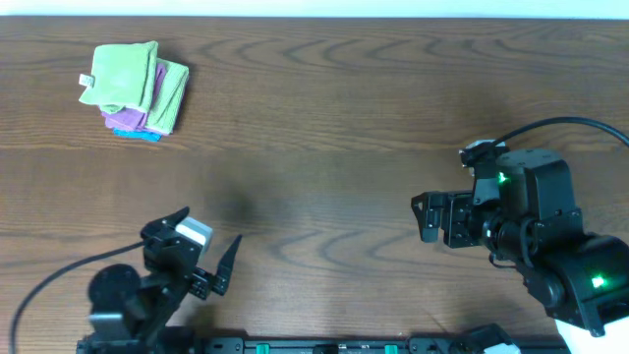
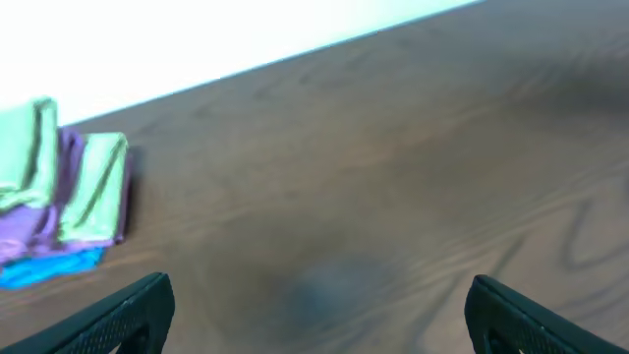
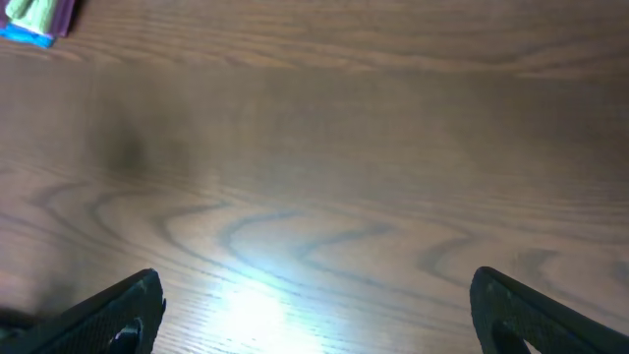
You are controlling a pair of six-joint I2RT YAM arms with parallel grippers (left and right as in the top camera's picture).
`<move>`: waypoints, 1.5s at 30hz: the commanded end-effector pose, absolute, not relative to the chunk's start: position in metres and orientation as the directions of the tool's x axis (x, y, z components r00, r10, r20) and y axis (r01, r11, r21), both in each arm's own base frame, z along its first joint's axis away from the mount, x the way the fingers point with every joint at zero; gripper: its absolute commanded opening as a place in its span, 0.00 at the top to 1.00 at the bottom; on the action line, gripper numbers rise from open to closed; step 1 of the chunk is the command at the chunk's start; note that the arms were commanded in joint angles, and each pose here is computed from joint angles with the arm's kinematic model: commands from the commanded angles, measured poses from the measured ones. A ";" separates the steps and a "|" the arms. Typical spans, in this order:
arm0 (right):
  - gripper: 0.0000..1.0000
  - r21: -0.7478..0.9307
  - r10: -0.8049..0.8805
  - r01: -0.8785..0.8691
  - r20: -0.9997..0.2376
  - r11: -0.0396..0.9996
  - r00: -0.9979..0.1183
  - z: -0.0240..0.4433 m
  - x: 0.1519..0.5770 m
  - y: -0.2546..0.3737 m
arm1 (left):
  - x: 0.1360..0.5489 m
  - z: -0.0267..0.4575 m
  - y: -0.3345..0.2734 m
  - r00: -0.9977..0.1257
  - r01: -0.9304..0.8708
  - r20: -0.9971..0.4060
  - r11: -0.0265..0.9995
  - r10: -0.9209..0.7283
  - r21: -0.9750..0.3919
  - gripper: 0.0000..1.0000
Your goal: Fold the cloth
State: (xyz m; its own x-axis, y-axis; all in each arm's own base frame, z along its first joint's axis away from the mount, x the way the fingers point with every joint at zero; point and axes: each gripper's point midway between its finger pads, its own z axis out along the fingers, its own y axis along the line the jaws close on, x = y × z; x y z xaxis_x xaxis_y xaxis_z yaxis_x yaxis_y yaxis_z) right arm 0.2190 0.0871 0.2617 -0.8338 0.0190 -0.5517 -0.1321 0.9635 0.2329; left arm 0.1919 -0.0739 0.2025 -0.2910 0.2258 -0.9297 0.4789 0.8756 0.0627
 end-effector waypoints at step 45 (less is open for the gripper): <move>0.01 0.222 0.006 -0.143 -0.561 0.964 -0.828 0.264 0.219 0.087 | 0.222 0.115 -0.021 -0.339 0.147 -0.935 0.987 0.107 0.060 0.05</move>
